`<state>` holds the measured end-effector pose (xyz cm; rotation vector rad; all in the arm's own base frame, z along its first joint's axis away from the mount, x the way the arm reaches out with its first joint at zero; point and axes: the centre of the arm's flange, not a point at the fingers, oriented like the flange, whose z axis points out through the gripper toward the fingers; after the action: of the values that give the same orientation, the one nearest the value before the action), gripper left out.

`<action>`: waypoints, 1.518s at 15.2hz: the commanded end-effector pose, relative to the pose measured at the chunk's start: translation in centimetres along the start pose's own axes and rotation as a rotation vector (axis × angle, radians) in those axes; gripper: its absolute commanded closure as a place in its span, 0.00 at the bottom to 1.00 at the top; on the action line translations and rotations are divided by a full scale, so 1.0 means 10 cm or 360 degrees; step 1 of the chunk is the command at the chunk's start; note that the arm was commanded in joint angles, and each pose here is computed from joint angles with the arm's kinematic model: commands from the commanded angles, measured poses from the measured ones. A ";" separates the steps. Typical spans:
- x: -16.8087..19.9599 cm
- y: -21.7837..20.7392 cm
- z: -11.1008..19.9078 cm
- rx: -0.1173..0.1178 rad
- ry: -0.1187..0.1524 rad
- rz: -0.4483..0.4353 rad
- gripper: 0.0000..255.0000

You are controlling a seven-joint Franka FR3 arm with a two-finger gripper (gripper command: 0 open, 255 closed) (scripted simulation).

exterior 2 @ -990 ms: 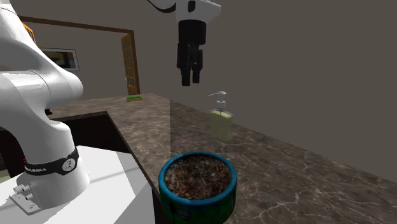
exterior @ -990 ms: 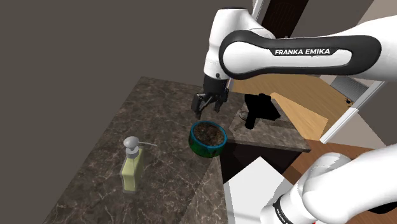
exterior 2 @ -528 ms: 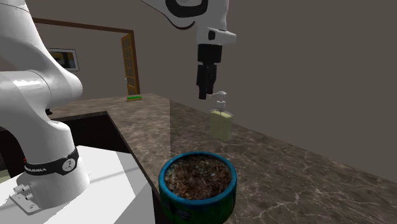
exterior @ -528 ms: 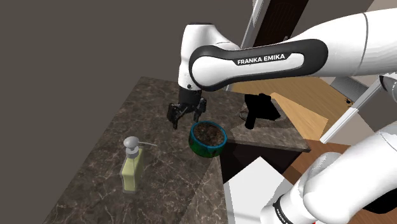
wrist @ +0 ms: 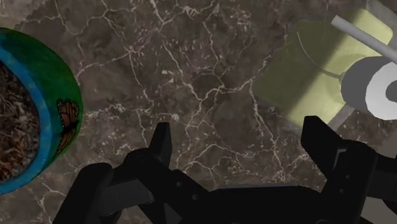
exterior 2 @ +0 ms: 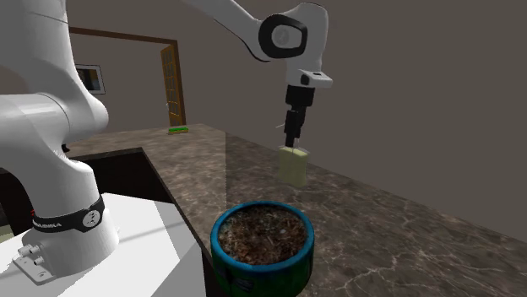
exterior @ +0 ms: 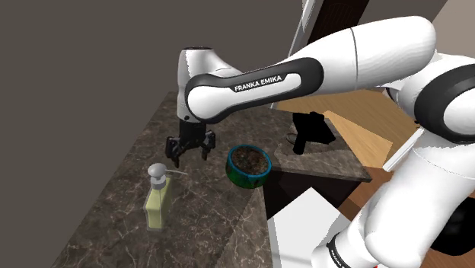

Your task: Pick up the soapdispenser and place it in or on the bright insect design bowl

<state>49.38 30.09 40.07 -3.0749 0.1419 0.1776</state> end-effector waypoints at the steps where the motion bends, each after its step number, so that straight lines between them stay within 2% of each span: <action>1: 0.11 -0.19 0.12 0.0018 -0.0021 0.0020 0.00; 7: 0.42 -0.72 0.48 0.0067 -0.0075 0.0067 0.00; 15: 0.41 -0.73 0.88 0.0067 -0.0075 0.0067 0.00; 22: 0.41 -0.73 0.88 0.0067 -0.0076 0.0067 0.00; 23: 0.41 -0.73 0.88 0.0067 -0.0076 0.0067 1.00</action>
<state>53.12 37.59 31.27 -3.0243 0.2055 0.2450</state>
